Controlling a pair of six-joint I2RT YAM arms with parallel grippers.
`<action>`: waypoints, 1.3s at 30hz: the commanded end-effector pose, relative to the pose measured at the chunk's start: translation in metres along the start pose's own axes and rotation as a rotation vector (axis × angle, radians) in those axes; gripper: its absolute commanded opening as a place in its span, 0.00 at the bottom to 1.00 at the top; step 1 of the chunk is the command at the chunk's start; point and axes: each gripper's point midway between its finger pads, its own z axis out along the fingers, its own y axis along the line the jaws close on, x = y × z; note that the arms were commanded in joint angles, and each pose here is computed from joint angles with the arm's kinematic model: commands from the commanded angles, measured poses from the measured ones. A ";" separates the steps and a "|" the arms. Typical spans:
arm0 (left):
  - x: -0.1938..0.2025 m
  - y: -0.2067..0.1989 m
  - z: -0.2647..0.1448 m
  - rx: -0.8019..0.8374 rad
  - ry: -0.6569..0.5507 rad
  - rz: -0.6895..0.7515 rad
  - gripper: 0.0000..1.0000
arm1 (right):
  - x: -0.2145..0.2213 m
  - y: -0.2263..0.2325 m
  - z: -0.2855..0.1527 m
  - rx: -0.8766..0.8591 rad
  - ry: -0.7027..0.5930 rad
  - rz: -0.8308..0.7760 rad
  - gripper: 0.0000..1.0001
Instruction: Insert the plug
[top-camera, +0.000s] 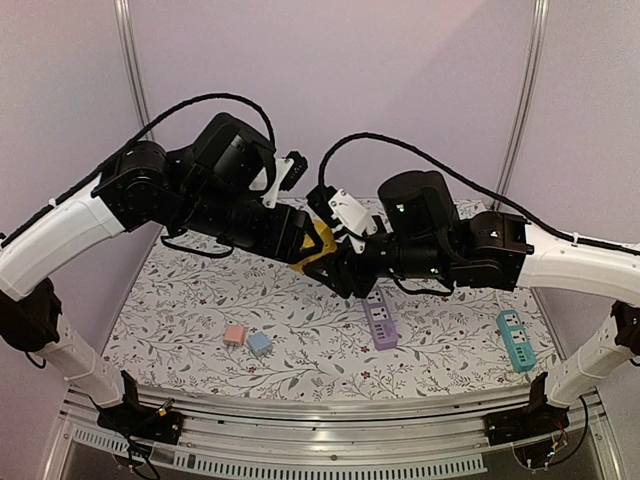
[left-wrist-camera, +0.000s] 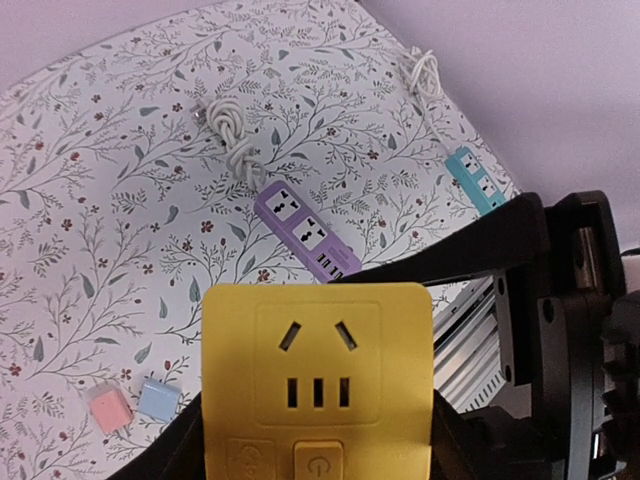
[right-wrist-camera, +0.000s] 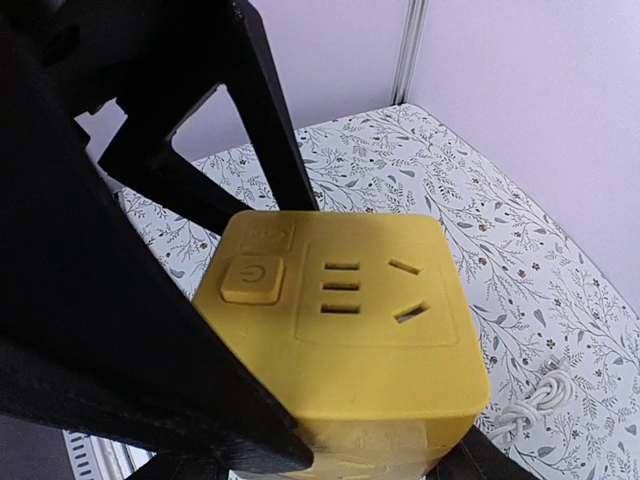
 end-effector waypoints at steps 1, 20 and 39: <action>-0.013 0.011 -0.012 -0.008 -0.069 -0.025 0.31 | -0.021 0.007 -0.008 -0.021 -0.065 0.026 0.22; -0.009 0.021 -0.025 0.055 -0.100 -0.042 0.20 | 0.003 -0.029 -0.033 0.154 -0.088 0.232 0.99; -0.051 -0.018 0.029 0.557 -0.129 0.011 0.21 | 0.073 -0.119 -0.115 0.427 -0.023 0.649 0.99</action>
